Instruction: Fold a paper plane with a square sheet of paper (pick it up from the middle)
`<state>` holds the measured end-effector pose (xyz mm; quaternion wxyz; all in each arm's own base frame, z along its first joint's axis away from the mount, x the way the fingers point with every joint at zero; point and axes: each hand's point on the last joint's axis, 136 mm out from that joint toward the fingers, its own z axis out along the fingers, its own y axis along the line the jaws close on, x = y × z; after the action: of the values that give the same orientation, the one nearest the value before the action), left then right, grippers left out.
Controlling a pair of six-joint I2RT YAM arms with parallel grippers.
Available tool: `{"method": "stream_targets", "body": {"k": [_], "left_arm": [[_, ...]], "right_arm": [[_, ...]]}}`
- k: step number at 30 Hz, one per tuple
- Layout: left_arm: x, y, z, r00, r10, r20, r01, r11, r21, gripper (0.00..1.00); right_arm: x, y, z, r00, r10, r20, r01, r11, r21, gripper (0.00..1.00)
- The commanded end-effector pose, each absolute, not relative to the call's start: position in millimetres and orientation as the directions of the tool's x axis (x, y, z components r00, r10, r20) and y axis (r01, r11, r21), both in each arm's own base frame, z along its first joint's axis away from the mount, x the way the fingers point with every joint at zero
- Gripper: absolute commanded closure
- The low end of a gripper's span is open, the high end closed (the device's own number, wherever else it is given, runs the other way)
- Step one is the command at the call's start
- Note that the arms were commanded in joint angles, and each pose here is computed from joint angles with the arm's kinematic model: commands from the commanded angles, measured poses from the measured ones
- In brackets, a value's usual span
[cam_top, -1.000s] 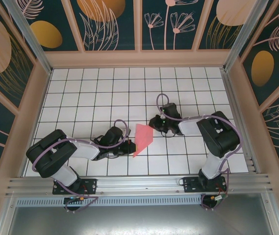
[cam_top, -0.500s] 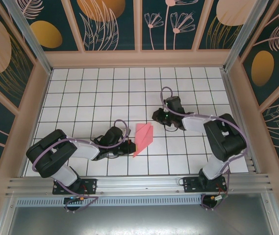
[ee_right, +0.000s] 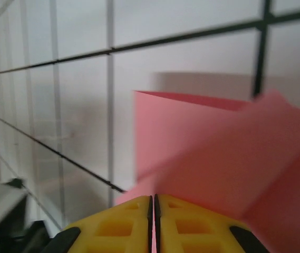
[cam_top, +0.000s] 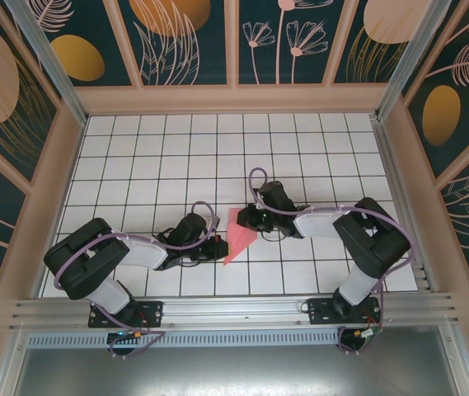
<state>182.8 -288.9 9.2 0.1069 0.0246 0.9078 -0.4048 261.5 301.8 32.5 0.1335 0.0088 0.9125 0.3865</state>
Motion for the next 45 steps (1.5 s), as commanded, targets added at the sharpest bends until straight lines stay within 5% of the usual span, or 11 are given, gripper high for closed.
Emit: {"method": "stream_targets", "body": {"k": [1, 6, 12, 18, 25, 35, 45], "left_arm": [[141.8, -234.4, -56.6, -0.999, -0.006, -0.047, 0.019, 0.858, -0.513, 1.0], [145.7, -235.2, -36.5, -0.997, -0.004, -0.083, 0.04, 0.851, -0.524, 1.0], [181.1, -257.1, 45.2, -0.969, -0.064, -0.239, 0.097, 0.792, -0.603, 0.94], [199.5, -306.9, 91.7, -0.97, -0.107, -0.217, 0.105, 0.621, -0.776, 0.89], [205.3, -311.8, 49.8, -0.982, -0.126, -0.143, 0.024, 0.663, -0.748, 0.89], [154.4, -272.5, -16.1, -0.997, -0.068, 0.019, -0.064, 0.752, -0.656, 0.92], [112.5, -246.3, -25.3, -0.996, 0.048, 0.071, -0.002, 0.814, -0.581, 0.91]], "right_arm": [[256.5, 291.0, 4.9, -0.971, 0.126, -0.201, -0.041, 0.746, 0.664, 0.87], [249.4, 272.9, -21.6, -0.977, 0.148, -0.157, 0.019, 0.785, 0.619, 0.88], [241.3, 273.8, -29.2, -0.978, 0.161, -0.132, 0.041, 0.773, 0.634, 0.88], [239.2, 269.4, -38.9, -0.98, 0.168, -0.111, 0.067, 0.792, 0.607, 0.88], [238.0, 268.0, -38.7, -0.98, 0.162, -0.113, 0.062, 0.796, 0.603, 0.88], [238.8, 262.6, -38.1, -0.978, 0.171, -0.123, 0.067, 0.807, 0.586, 0.88], [241.0, 254.6, -40.9, -0.974, 0.187, -0.124, 0.085, 0.82, 0.566, 0.87]]}}
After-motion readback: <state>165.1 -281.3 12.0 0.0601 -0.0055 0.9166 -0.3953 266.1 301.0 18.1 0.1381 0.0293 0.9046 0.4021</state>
